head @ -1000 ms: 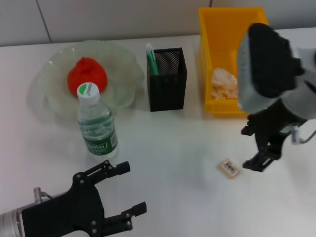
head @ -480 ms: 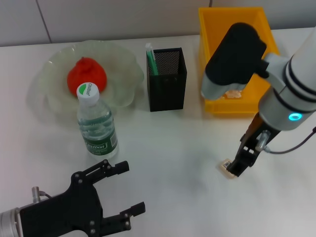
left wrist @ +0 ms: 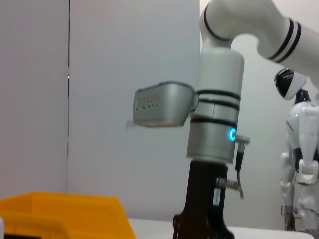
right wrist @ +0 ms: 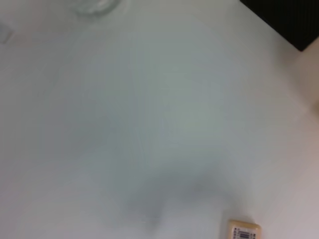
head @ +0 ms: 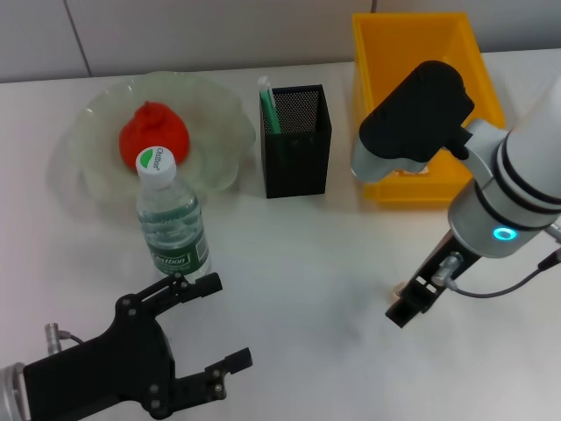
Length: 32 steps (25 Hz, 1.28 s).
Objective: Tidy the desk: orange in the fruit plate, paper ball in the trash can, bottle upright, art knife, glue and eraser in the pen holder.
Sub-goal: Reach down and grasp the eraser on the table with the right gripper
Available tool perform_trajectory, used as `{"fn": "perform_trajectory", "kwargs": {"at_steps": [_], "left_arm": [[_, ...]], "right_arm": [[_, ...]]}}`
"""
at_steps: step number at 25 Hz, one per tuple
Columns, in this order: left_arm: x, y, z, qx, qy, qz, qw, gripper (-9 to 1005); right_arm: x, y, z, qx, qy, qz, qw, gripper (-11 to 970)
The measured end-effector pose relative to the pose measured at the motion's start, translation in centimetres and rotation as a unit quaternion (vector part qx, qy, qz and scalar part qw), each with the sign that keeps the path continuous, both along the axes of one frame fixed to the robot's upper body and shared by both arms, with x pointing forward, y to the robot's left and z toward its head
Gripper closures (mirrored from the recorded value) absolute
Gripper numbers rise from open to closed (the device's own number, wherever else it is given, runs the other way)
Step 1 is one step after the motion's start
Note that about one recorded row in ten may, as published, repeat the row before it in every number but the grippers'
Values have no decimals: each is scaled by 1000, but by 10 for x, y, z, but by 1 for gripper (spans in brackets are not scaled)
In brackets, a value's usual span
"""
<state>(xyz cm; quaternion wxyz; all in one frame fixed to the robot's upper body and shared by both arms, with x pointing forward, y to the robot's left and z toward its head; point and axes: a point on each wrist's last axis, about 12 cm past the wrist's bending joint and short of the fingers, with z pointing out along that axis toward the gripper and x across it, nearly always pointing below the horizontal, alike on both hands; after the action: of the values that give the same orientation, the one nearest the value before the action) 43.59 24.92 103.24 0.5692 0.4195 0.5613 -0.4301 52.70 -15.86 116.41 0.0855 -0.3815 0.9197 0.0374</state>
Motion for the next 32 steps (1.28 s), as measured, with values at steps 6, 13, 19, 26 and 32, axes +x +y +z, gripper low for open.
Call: {"fn": "perform_trajectory", "kwargs": {"at_steps": [6, 13, 19, 26, 32], "left_arm": [[-3, 1, 4, -13, -20, -9, 1000, 182], [-4, 2, 4, -10, -19, -12, 1000, 182], [-4, 2, 4, -9, -19, -12, 1000, 182], [-6, 2, 3, -7, -16, -16, 1000, 182], [-7, 2, 2, -5, -17, -16, 1000, 182]], "right_arm": [[7, -1, -9, 10, -2, -37, 999, 201], [9, -5, -11, 16, -1, -49, 999, 207], [7, -7, -16, 10, 11, -51, 999, 212], [7, -14, -23, 16, 12, -67, 998, 218], [9, -14, -25, 17, 12, -70, 997, 224]]}}
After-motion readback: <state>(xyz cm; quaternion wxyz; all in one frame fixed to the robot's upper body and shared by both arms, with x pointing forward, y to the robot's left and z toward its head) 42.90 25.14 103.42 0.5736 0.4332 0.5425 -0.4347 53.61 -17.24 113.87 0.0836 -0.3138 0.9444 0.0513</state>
